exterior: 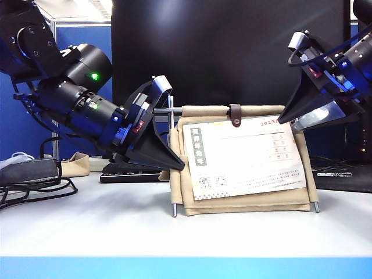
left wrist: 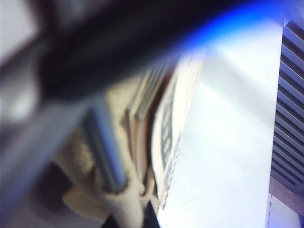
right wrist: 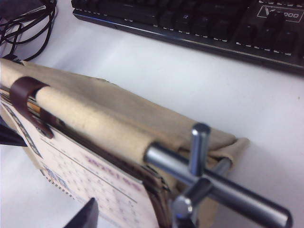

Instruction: Turn one page of the calendar.

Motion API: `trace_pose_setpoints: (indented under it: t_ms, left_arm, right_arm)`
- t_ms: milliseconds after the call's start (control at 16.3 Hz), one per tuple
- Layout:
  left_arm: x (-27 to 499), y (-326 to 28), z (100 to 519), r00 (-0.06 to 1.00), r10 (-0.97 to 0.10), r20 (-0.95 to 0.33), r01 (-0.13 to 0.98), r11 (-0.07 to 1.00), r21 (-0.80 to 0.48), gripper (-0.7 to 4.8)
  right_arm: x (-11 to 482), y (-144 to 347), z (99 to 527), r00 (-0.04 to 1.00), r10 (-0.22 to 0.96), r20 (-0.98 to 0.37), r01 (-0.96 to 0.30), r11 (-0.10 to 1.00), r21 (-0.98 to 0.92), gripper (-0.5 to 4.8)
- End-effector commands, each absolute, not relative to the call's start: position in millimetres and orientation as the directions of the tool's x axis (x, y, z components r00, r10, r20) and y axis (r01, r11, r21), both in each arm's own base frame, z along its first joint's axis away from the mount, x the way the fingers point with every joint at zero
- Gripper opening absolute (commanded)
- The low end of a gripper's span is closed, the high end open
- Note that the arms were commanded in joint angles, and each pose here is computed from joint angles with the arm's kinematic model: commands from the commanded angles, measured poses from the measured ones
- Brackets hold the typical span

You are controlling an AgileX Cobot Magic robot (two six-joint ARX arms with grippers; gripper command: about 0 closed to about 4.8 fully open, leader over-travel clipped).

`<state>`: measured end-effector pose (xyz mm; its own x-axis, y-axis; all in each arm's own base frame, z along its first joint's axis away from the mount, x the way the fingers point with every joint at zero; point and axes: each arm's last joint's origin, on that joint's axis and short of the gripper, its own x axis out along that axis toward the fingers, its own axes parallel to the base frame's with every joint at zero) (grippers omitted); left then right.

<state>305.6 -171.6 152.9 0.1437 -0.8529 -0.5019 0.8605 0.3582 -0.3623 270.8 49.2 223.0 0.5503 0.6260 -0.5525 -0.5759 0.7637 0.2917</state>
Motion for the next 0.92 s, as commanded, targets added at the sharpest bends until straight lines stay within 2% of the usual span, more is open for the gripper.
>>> trace_pose_setpoints:
  t_ms: [61, 246, 491, 921]
  left_arm:
    - [304.4, -170.8, 149.7, 0.148, -0.838, -0.525, 0.853, 0.377, -0.361, -0.06]
    - [304.7, -170.9, 150.0, 0.150, -0.839, -0.523, 0.854, 0.376, -0.358, -0.06]
    - [304.6, -170.9, 149.9, 0.149, -0.839, -0.523, 0.853, 0.377, -0.360, -0.06]
    - [304.7, -170.9, 150.0, 0.150, -0.839, -0.523, 0.854, 0.376, -0.358, -0.06]
  right_arm:
    - [270.5, 51.0, 227.7, 0.521, 0.690, -0.502, -0.632, 0.707, 0.317, 2.03]
    - [269.2, 53.6, 227.6, 0.444, 0.774, -0.452, -0.689, 0.617, 0.380, 2.03]
    - [273.0, 56.7, 211.0, 0.321, 0.847, -0.423, -0.685, 0.516, 0.514, 2.03]
    - [264.3, 57.9, 176.0, 0.235, 0.859, -0.456, -0.617, 0.494, 0.613, 2.03]
